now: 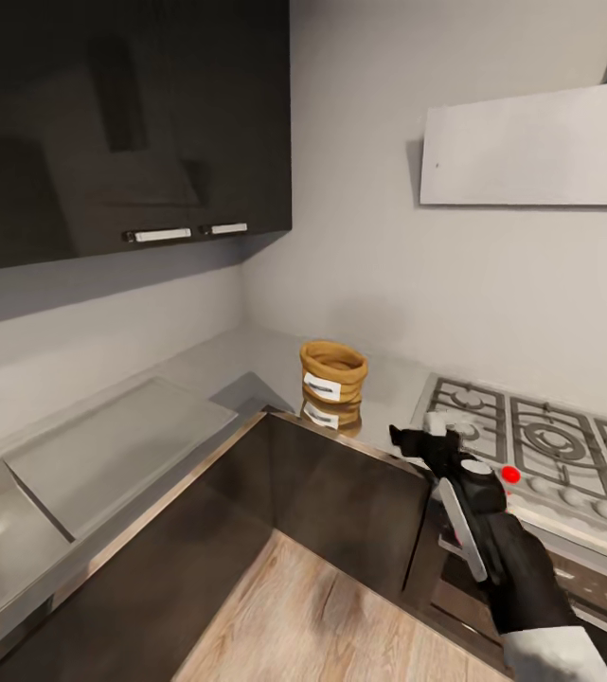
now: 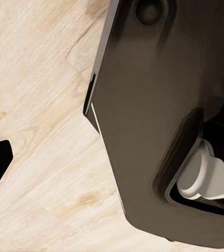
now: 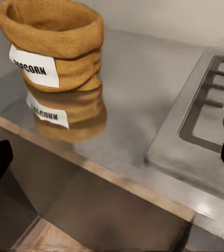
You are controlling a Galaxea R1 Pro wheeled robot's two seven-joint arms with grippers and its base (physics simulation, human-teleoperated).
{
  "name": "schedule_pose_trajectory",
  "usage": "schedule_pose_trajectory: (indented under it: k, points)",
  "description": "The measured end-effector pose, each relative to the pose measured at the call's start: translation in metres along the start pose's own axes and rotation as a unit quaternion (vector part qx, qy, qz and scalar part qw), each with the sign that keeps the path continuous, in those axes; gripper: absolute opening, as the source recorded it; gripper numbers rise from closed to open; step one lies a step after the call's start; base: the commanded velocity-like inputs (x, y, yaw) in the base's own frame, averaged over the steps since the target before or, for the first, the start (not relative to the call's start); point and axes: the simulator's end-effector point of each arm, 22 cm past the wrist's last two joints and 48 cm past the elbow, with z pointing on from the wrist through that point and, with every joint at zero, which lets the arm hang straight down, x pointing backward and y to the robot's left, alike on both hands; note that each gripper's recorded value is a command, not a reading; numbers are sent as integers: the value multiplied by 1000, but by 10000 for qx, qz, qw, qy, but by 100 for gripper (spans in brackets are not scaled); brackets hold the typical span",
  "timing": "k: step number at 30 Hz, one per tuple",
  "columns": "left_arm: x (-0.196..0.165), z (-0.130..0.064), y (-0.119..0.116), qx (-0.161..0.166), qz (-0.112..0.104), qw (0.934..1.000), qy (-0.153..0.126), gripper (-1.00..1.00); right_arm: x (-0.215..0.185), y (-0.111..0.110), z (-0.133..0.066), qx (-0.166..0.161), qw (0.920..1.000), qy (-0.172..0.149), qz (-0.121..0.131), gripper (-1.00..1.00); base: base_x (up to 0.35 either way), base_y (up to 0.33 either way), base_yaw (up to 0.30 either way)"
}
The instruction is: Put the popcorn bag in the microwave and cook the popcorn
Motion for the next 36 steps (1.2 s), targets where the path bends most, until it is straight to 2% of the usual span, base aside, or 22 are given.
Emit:
schedule_pose_trajectory:
  k: [1,4,6,9,12,14,16,18,21,23,25,28,29,31,33,35,36]
  points:
    - [1,-1,0,1,-1,10000,1,100,-14,0,3,4,9998,216,-33,100,0,0,0]
    - [1,-1,0,2,-1,10000,2,100,-56,0,6,20,9985,536,-94,100,0,0,0]
    - [1,-1,0,2,0,10000,2,100,-92,-2,7,94,9984,545,-123,100,0,0,0]
    - [1,-1,0,2,-1,10000,2,100,-123,-17,19,414,9970,642,-145,100,0,0,0]
    - [1,-1,0,2,0,10000,3,100,-124,-34,50,701,9902,1205,-115,100,0,0,0]
    - [1,-1,0,2,2,10000,3,100,-123,-43,69,796,9814,1747,-43,100,0,0,0]
    - [1,-1,0,1,2,10000,3,100,-136,-45,75,812,9766,1990,-26,100,0,0,0]
    - [2,-1,0,2,-1,10000,3,100,-166,-48,74,838,9753,2045,-9,100,0,0,0]
    - [1,-1,0,4,0,10000,0,100,-221,-71,63,983,9787,1802,78,100,0,0,0]
    - [1,-1,0,3,-1,10000,1,100,-235,-78,59,1024,9789,1765,115,100,0,0,0]
    - [1,-1,0,3,1,10000,3,100,-224,-81,61,1034,9757,1928,124,100,0,0,0]
    - [1,-1,0,3,1,10000,3,100,-189,-83,64,1054,9658,2365,103,100,0,0,0]
    - [1,-1,0,3,1,10000,3,100,-165,-84,65,1051,9586,2645,97,100,0,0,0]
    - [1,-1,0,3,1,10000,3,100,-135,-85,64,1059,9481,2997,88,100,0,0,0]
    - [1,-1,0,3,3,10000,3,100,-113,-89,62,1078,9397,3245,91,100,0,0,0]
    - [1,-1,0,3,2,10000,2,100,-100,-90,60,1079,9344,3393,96,100,0,0,0]
    - [1,-1,0,3,5,10000,3,100,-88,-90,57,1064,9283,3563,108,100,0,0,0]
